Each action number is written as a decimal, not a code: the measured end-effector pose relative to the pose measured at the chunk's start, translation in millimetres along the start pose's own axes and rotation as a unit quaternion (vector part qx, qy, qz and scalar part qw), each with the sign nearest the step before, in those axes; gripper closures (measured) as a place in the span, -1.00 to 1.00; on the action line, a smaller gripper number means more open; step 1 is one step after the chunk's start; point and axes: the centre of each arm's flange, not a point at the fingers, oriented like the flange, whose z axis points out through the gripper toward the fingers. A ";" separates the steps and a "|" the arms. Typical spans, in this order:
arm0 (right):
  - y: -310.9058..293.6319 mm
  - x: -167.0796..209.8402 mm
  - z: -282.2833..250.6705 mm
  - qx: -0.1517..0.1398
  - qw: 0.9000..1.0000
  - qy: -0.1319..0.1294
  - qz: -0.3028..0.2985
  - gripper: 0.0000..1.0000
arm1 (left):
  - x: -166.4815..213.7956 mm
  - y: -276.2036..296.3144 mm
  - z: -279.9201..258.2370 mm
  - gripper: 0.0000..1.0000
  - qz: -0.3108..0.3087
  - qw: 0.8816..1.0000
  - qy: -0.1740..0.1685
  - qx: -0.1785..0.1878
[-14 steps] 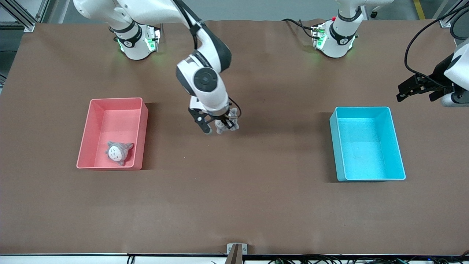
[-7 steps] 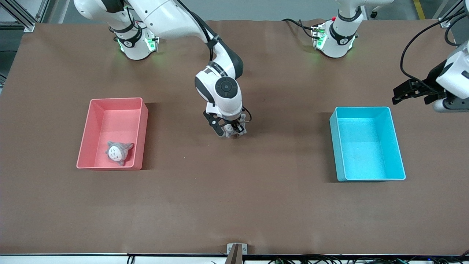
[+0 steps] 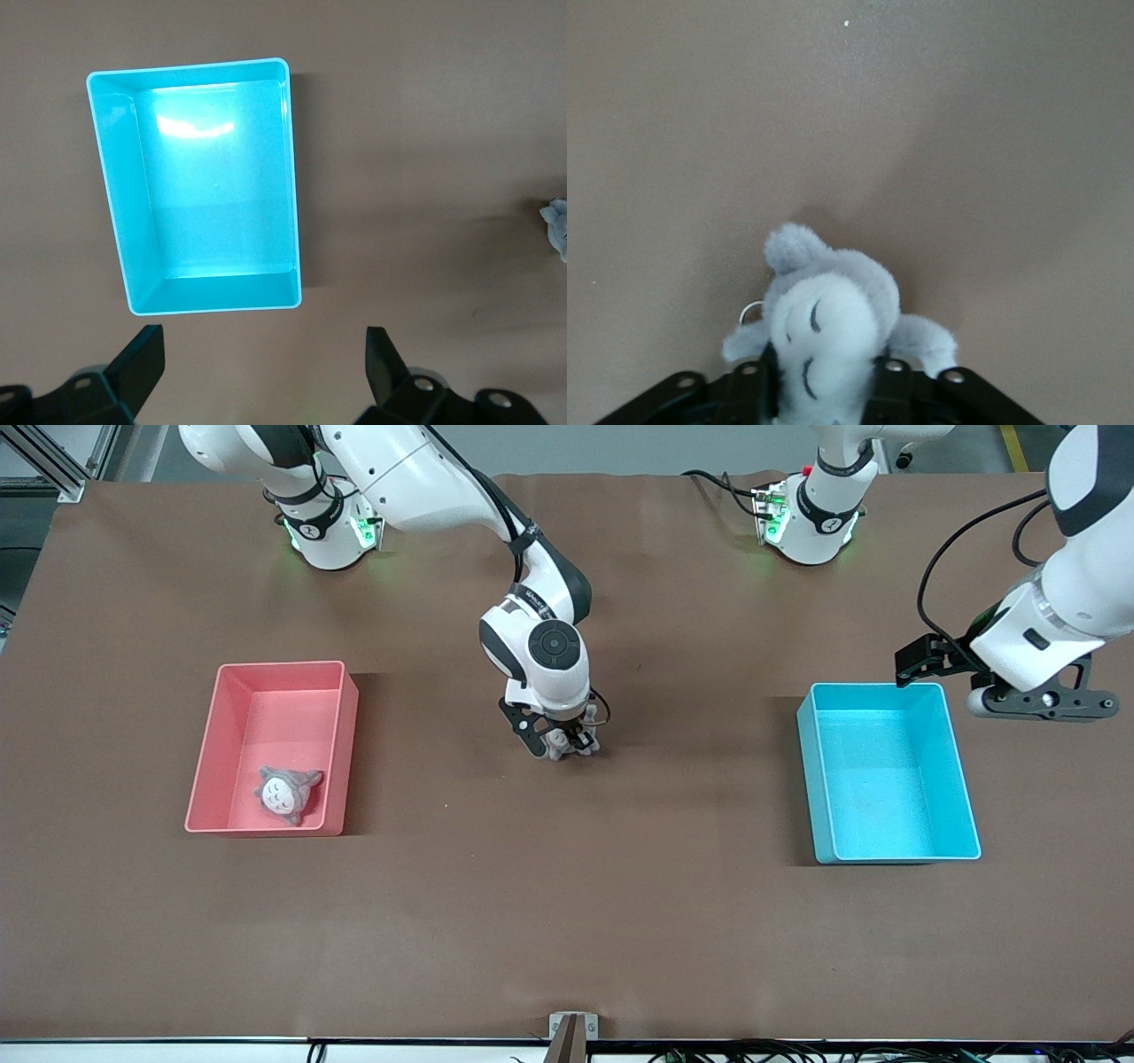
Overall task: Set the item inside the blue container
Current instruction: 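Carry the Totoro with the right gripper while the left gripper moves out, then set the Totoro on the table while the left gripper reaches it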
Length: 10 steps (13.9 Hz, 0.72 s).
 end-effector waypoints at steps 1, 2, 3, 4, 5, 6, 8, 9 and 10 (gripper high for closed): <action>0.1 -0.4 0.5 0.000 1.000 0.001 -0.001 -0.05 | 0.9 5.1 2.1 -1.00 -0.002 1.000 -0.001 0.000; 0.4 -1.2 1.4 0.000 1.000 0.004 -0.004 -0.28 | 1.6 9.4 3.5 -1.00 -0.004 1.000 -0.001 0.001; 0.6 -1.6 2.3 0.001 1.000 0.010 -0.009 -0.47 | 2.6 14.1 4.9 -1.00 -0.007 1.000 -0.001 0.001; 0.5 -1.6 2.9 0.002 1.000 0.015 -0.014 -0.72 | 3.6 20.0 7.2 -1.00 -0.009 1.000 -0.001 0.002; 0.2 -0.9 2.9 0.003 1.000 0.020 -0.018 -0.90 | 4.7 28.0 10.3 -1.00 -0.010 1.000 -0.003 0.002; -0.7 0.5 2.0 0.005 0.999 0.027 -0.023 -1.00 | 6.1 36.4 14.0 -1.00 -0.013 1.000 -0.003 0.003; -4.1 6.8 -1.5 0.010 0.998 0.042 -0.036 -1.00 | 9.5 53.4 22.6 -1.00 -0.019 1.000 -0.005 0.005; -5.6 11.7 -2.9 0.008 0.998 0.047 -0.045 -1.00 | 11.4 61.6 26.7 -1.00 -0.022 1.000 -0.004 0.006; -7.1 17.7 -4.9 0.004 0.997 0.050 -0.055 -1.00 | 13.0 68.7 30.6 -1.00 -0.023 1.000 -0.003 0.006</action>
